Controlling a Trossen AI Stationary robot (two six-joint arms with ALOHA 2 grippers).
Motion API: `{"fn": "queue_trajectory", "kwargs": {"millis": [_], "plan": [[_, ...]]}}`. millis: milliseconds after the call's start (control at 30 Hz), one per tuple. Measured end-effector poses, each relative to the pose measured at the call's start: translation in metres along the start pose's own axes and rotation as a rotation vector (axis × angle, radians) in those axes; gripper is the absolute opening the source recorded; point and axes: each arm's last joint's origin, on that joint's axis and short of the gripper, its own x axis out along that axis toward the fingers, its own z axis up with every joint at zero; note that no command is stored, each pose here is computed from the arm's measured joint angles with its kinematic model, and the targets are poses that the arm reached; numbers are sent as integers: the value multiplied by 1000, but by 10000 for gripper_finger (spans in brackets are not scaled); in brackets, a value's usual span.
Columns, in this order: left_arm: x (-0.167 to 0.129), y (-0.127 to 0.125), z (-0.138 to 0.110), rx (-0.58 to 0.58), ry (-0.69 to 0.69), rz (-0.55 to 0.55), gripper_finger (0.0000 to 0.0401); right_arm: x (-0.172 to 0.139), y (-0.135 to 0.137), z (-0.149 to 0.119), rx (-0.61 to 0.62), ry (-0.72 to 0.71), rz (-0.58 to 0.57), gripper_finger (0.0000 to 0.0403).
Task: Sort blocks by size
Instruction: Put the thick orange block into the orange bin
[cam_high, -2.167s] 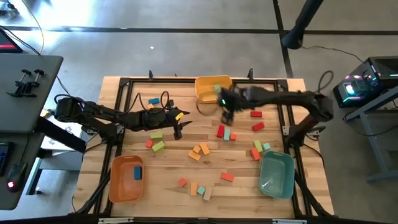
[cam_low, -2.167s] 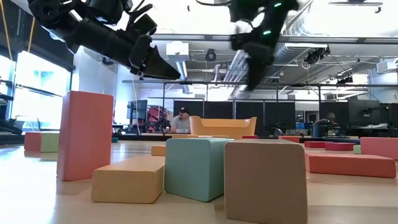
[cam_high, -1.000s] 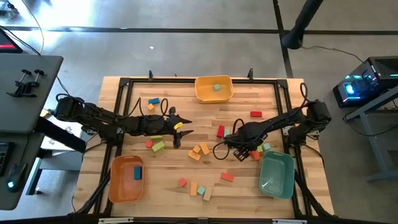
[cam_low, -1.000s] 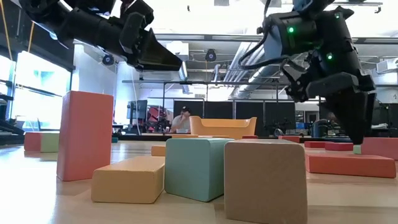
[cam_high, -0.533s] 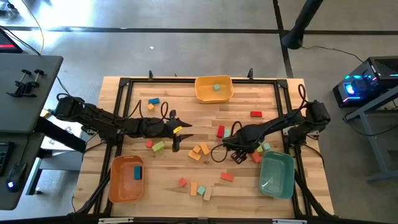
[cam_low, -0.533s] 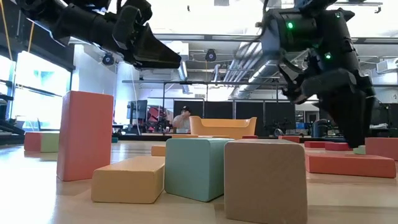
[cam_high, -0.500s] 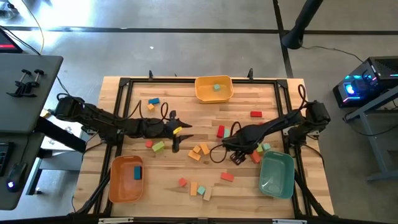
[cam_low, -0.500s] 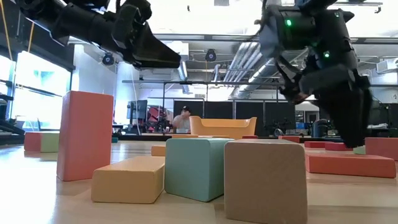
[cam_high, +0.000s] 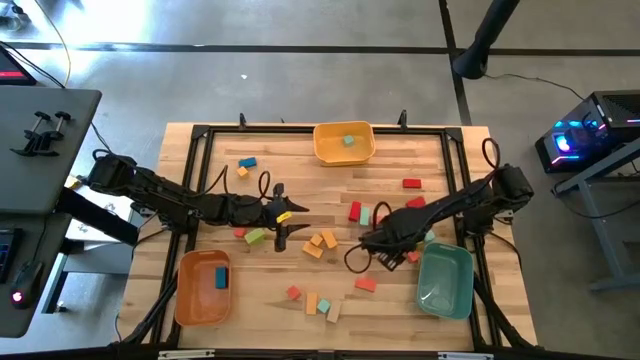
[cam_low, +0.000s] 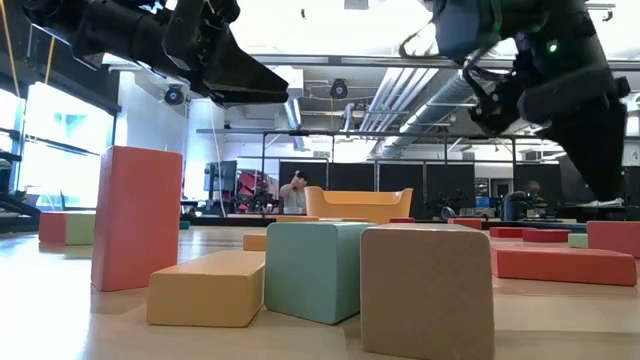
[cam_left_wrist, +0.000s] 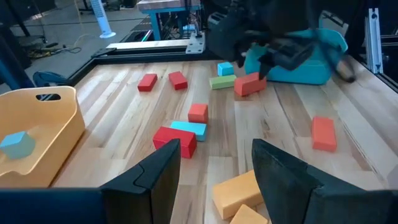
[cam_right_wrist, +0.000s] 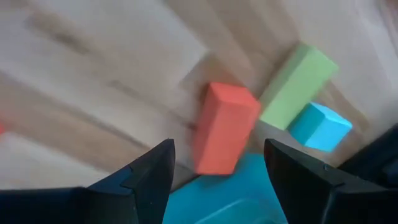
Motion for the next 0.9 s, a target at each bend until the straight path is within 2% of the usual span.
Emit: {"fn": "queue_trajectory", "kwargs": {"millis": [100,267,433,600,700,833,900], "plan": [[1,0,-2,-24,18,0,184,6,-4,2,41,31,-2,243],[0,-1,-4,-43,33,0,184,19,-10,8,39,43,4,243],[0,-4,-4,-53,33,-10,184,30,-12,15,30,68,75,243],[-1,-7,-4,-41,31,-9,184,30,-6,21,-19,25,161,243],[-1,-7,-4,-41,30,-7,184,27,4,27,-90,-42,269,243],[-1,-7,-3,-41,29,-6,184,20,23,34,-270,-166,452,243],[-1,-7,-3,-40,29,-6,184,15,29,33,-342,-205,488,243]]}}
